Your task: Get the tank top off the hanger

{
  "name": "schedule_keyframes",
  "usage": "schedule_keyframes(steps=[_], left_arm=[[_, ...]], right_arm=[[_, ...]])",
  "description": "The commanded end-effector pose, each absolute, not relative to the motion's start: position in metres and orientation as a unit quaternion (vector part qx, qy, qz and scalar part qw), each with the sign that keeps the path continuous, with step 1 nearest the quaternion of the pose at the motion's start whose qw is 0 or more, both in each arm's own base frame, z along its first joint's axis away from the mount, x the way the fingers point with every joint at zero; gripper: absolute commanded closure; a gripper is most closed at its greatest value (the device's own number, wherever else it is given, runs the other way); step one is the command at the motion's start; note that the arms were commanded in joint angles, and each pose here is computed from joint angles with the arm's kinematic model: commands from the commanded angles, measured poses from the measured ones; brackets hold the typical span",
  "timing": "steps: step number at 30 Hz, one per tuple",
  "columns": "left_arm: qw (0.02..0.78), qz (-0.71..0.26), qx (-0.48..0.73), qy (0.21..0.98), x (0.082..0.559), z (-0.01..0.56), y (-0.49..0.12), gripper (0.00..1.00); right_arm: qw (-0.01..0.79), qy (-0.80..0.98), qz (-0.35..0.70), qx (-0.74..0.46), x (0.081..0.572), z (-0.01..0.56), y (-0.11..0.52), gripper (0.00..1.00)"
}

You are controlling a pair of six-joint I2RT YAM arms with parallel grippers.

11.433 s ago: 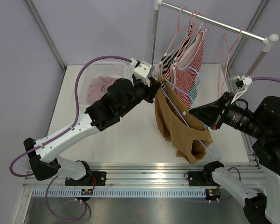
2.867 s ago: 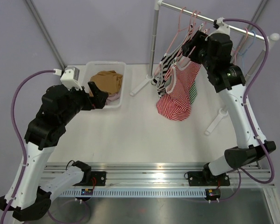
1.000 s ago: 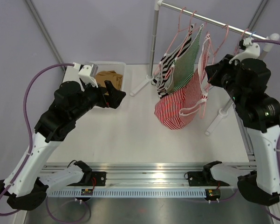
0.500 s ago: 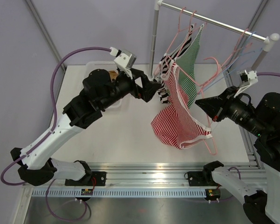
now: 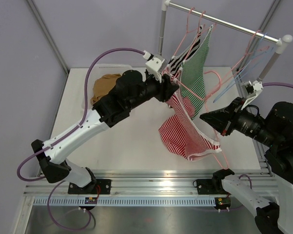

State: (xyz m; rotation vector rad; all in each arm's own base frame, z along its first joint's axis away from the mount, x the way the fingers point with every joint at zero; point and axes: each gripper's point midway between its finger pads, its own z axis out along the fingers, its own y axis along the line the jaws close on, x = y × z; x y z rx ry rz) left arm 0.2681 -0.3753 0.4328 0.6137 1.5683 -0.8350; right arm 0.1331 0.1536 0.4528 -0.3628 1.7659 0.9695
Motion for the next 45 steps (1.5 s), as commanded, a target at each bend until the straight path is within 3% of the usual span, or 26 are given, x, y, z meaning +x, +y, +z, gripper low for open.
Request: schedule_keyframes(steps=[1, 2, 3, 9, 10, 11, 17, 23, 27, 29, 31, 35, 41, 45], left_arm=[[0.631, -0.348, 0.238, 0.651, 0.278, 0.465, -0.369, 0.67], [0.631, -0.345, 0.238, 0.653, 0.279, 0.463, -0.368, 0.79], [0.632, -0.343, 0.236, 0.654, 0.279, 0.463, -0.367, 0.82], [0.632, -0.341, 0.243, 0.652, 0.273, 0.459, -0.359, 0.82], [0.633, -0.338, 0.242, 0.653, 0.273, 0.459, -0.358, 0.94], [0.631, -0.328, 0.239, 0.661, 0.276, 0.455, -0.355, 1.00], [0.649, -0.203, 0.112, 0.725, 0.318, 0.443, -0.292, 1.00], [0.616, -0.157, 0.005, 0.772, 0.350, 0.411, -0.233, 1.00], [0.597, -0.179, -0.024, 0.781, 0.353, 0.402, -0.217, 1.00], [0.593, -0.208, 0.002, 0.778, 0.350, 0.400, -0.230, 1.00], [0.583, -0.309, 0.092, 0.746, 0.327, 0.407, -0.269, 1.00], [0.533, -0.471, 0.258, 0.654, 0.255, 0.424, -0.324, 1.00], [0.452, -0.536, 0.421, 0.576, 0.171, 0.403, -0.358, 1.00], [0.452, -0.509, 0.391, 0.619, 0.180, 0.361, -0.356, 1.00]], right_arm=[[0.553, 0.704, 0.409, -0.177, 0.130, 0.471, 0.156, 1.00], [0.558, 0.709, 0.397, -0.169, 0.135, 0.469, 0.152, 1.00], [0.553, 0.720, 0.386, -0.165, 0.140, 0.463, 0.151, 1.00], [0.548, 0.740, 0.360, -0.150, 0.162, 0.445, 0.149, 1.00], [0.544, 0.740, 0.364, -0.153, 0.162, 0.443, 0.151, 1.00], [0.540, 0.739, 0.368, -0.163, 0.159, 0.441, 0.153, 1.00], [0.540, 0.725, 0.360, -0.232, 0.140, 0.421, 0.154, 1.00], [0.561, 0.709, 0.348, -0.247, 0.120, 0.415, 0.145, 1.00], [0.575, 0.691, 0.356, -0.256, 0.114, 0.420, 0.146, 1.00], [0.578, 0.685, 0.368, -0.247, 0.119, 0.417, 0.150, 1.00], [0.602, 0.653, 0.395, -0.235, 0.127, 0.424, 0.158, 1.00], [0.652, 0.583, 0.437, -0.209, 0.138, 0.450, 0.165, 1.00], [0.725, 0.492, 0.457, -0.150, 0.167, 0.492, 0.161, 1.00], [0.777, 0.436, 0.449, -0.072, 0.186, 0.518, 0.140, 1.00]])
